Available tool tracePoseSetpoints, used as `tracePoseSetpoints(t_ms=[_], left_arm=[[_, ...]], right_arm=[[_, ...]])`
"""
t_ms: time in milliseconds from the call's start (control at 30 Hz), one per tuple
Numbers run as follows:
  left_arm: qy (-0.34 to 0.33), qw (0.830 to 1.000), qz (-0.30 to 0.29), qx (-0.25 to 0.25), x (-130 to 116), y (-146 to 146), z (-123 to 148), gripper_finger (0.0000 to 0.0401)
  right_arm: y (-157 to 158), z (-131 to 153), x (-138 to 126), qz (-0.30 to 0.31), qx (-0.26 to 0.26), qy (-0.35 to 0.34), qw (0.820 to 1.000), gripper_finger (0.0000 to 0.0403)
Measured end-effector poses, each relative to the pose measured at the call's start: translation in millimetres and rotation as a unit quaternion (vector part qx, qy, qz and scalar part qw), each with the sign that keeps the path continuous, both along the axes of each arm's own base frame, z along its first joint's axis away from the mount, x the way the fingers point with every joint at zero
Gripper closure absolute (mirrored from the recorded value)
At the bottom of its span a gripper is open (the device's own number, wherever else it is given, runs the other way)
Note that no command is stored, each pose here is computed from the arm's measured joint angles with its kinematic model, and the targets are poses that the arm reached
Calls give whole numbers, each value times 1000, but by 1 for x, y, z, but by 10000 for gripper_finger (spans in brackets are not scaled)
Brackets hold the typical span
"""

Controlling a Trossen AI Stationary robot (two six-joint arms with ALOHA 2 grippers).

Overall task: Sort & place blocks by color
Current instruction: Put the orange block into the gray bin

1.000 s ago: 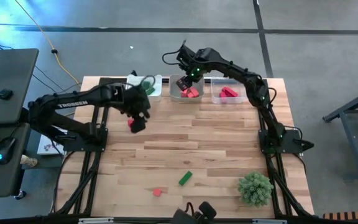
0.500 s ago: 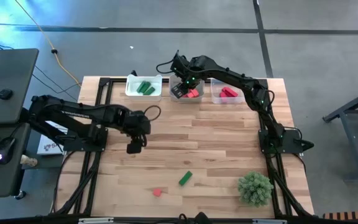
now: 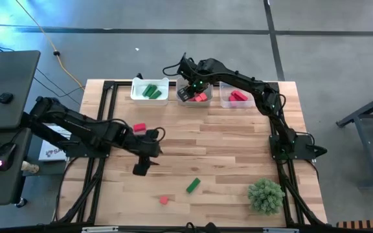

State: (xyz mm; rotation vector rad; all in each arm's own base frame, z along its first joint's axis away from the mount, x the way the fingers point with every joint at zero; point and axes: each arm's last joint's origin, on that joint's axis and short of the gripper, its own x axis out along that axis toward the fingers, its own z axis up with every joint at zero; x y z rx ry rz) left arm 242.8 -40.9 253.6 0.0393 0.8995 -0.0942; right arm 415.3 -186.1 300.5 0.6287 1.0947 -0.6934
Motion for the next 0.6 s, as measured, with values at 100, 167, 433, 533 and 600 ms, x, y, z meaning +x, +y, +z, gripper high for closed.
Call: tracePoseSetpoints(t_ms=[100, 167, 433, 533, 600], left_arm=[[-24, 1000, -3, -13, 3, -7, -1, 167], [-30, 999, -6, -18, 5, -12, -3, 167], [-11, 999, -37, -34, 10, -41, -17, 168], [-1, 998, -57, -35, 13, -55, -25, 168], [-4, 997, -61, -42, 16, -63, -30, 168]], right_arm=[[0, 0, 0, 0, 0, 0, 1000, 230], [0, 0, 0, 1, 0, 0, 1000, 230], [0, 0, 1, 1, -1, -3, 1000, 230], [0, 0, 1, 1, -1, -4, 1000, 230], [0, 0, 1, 1, -1, -4, 1000, 230]])
